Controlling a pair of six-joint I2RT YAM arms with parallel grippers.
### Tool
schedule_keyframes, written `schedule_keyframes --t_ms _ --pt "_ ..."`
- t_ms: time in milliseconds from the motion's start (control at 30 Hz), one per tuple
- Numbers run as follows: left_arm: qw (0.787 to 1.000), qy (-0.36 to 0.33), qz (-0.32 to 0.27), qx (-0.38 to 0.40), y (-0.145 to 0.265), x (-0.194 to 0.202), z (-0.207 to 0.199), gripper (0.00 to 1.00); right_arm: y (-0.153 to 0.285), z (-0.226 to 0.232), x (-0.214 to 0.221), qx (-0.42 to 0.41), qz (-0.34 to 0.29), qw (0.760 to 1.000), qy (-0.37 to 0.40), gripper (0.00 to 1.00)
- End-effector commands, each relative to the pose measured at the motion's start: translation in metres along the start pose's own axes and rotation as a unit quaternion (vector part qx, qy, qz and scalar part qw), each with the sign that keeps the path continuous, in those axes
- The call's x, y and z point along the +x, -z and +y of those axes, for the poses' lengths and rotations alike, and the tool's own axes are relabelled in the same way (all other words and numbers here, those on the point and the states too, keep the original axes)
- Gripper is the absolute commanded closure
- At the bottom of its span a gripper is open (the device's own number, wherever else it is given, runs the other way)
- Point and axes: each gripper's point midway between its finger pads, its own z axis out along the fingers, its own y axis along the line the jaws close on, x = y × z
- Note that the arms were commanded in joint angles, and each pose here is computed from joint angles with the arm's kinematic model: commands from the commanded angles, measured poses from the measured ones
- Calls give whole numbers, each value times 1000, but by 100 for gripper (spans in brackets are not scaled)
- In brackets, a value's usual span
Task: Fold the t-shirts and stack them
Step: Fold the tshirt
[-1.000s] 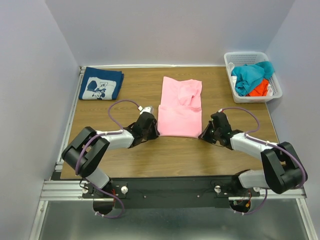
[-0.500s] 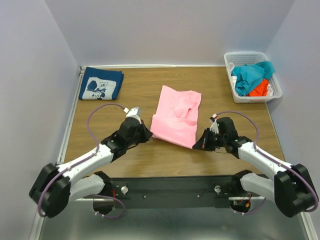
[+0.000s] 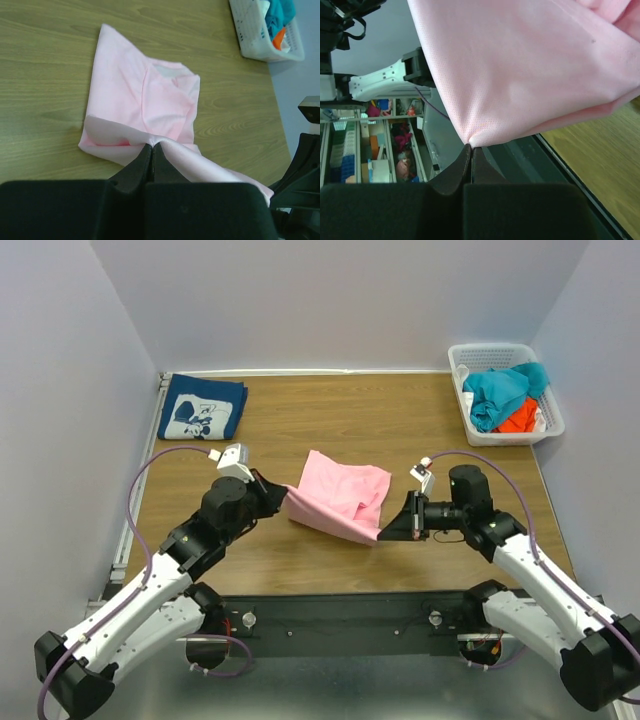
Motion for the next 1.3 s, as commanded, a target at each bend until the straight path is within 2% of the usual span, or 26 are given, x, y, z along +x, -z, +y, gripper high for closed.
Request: schedule_keyframes --t_ms 0,67,200,333,467,1100,1267 --pt "998 10 -56 -26 3 -32 -1 100 8 24 -9 -13 -8 1000 11 99" --pt "997 10 -67 -31 -3 -38 -2 100 7 17 -18 14 -32 999 0 99" --pt "996 5 -75 -55 -16 -50 -4 100 -3 -13 -27 72 -40 996 -40 99" --pt "994 -5 -82 -72 -32 -60 -5 100 -6 -24 -49 112 -66 991 -38 99" --pt "994 -20 -78 -71 -52 -63 -8 100 -1 -31 -75 155 -119 980 -23 99" --pt "994 -41 -60 -85 -131 -96 4 100 -7 -52 -135 210 -153 965 -31 99" --pt "993 -53 -42 -94 -159 -94 10 100 1 -64 -161 215 -192 957 -40 99"
